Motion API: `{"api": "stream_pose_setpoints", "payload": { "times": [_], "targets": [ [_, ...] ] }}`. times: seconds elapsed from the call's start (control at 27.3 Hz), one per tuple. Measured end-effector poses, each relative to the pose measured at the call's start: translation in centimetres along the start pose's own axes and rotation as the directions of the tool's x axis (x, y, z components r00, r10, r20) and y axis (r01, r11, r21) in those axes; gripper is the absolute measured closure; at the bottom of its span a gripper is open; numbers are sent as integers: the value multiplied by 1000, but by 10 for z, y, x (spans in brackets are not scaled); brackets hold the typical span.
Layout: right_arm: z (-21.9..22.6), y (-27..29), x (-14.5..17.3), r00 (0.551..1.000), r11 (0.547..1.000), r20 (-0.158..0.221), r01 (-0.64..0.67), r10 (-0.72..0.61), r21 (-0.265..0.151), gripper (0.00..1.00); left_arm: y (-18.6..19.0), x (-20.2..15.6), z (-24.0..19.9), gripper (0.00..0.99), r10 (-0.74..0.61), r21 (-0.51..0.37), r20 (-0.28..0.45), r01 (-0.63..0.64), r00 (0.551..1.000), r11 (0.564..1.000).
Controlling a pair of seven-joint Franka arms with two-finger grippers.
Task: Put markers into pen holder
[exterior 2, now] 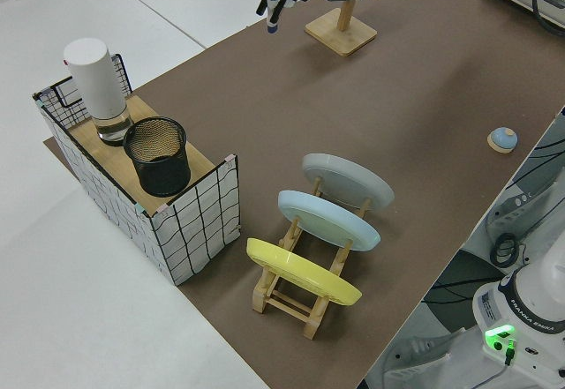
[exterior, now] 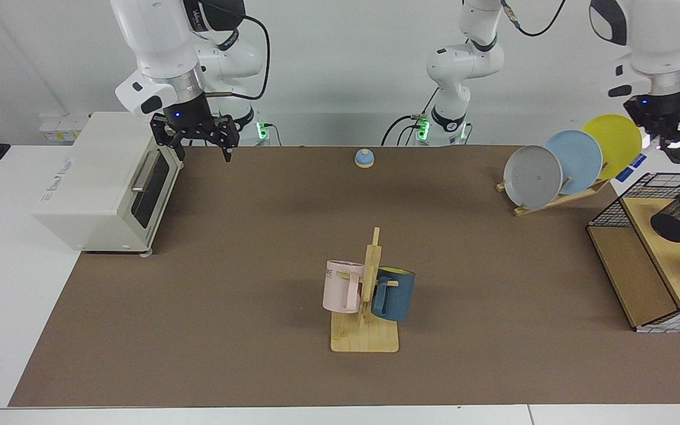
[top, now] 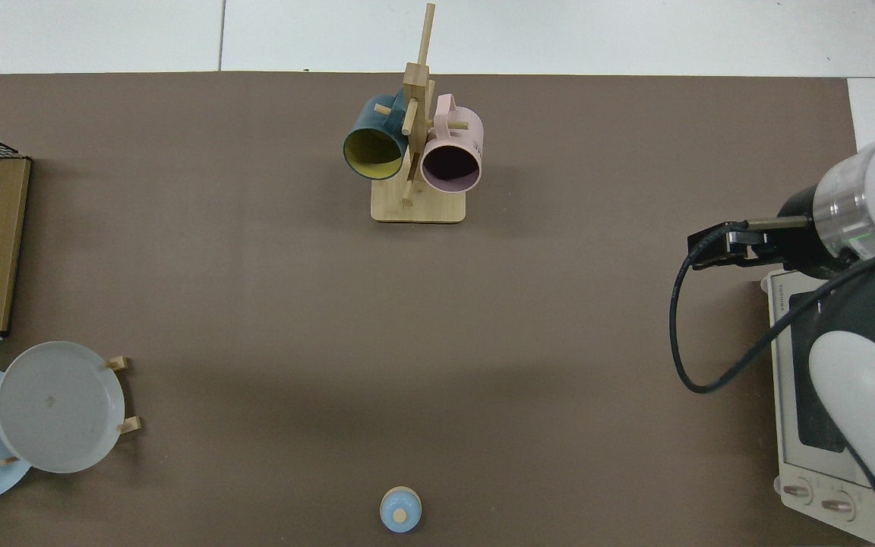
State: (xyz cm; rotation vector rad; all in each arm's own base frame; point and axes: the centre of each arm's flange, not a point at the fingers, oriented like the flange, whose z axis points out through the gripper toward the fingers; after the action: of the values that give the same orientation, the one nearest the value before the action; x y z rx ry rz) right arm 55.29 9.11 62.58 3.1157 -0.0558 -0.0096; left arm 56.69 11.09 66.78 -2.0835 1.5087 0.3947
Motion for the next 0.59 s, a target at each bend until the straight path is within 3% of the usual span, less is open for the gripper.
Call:
{"api": "stream_pose_setpoints", "payload": {
  "times": [0.18,0.37,0.59],
  "targets": [
    [2,0,-1,1000,1000,6,1,-1,-1,0,-15,-41,25,828,87,33,69,-89,994,995],
    [4,0,-2,1000,1000,17,-3,3,-4,0,-25,-46,45,828,140,29,158,-146,978,989],
    [4,0,-4,1000,1000,21,-8,9,-5,0,-40,-72,85,828,212,52,187,-225,959,973]
  ]
}}
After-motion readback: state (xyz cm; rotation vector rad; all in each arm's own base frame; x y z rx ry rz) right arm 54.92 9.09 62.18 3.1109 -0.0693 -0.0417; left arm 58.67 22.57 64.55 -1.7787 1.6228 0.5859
